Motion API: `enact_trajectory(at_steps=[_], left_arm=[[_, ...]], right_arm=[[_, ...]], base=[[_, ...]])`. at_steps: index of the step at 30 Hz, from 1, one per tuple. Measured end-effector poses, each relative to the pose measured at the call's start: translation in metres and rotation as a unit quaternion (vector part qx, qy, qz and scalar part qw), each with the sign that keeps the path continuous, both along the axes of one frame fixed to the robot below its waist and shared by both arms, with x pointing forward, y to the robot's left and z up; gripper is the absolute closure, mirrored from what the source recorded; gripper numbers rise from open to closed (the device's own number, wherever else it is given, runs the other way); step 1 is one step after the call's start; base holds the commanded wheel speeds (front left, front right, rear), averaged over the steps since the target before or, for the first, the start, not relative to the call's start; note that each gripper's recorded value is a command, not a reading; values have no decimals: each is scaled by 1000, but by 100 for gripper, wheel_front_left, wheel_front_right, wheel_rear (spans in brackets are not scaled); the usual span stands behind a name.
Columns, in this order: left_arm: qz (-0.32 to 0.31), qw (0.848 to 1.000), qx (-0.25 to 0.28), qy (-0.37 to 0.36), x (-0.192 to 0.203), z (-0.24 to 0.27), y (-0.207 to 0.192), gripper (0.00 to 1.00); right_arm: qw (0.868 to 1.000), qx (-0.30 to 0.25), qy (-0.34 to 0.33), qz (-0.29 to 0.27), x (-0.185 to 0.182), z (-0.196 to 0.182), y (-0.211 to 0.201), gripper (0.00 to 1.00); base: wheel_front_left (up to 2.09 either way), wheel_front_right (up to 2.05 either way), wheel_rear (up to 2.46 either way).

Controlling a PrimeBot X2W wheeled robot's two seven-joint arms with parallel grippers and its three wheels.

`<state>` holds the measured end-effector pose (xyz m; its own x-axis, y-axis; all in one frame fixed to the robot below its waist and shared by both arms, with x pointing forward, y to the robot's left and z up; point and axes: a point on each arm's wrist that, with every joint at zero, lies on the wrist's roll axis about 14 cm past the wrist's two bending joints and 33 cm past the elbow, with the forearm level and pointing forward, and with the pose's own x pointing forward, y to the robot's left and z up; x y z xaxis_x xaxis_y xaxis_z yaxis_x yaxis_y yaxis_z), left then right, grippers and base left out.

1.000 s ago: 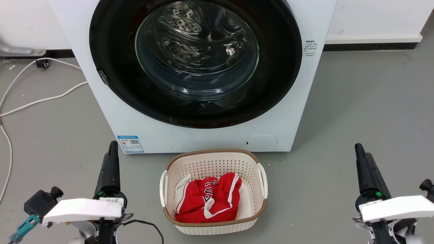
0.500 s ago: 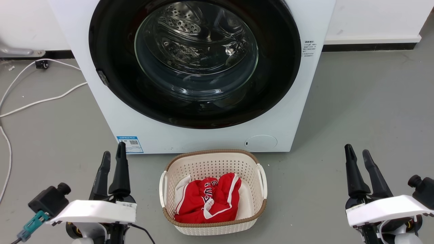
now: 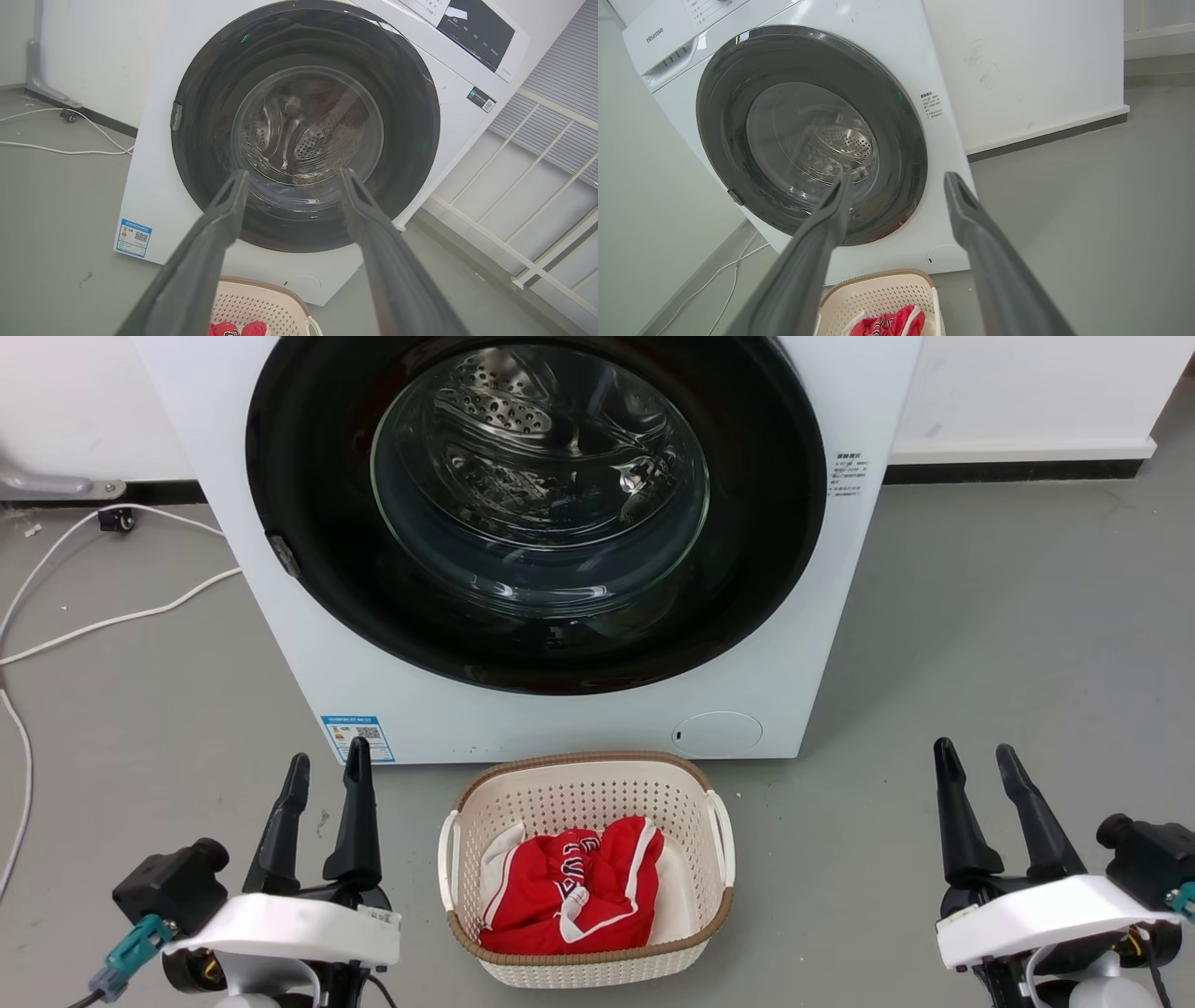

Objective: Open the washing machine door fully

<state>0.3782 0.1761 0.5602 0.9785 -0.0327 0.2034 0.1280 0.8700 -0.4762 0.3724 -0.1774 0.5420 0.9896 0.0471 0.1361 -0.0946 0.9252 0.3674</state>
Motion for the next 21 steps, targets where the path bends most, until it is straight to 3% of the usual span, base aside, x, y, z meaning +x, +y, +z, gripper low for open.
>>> enact_trajectory(at_steps=[21], left_arm=[[5,993,121,-14,-1,-1,-6,0]], right_arm=[[994,-108,5,5,-5,-3,5,0]], base=[[0,0,0]])
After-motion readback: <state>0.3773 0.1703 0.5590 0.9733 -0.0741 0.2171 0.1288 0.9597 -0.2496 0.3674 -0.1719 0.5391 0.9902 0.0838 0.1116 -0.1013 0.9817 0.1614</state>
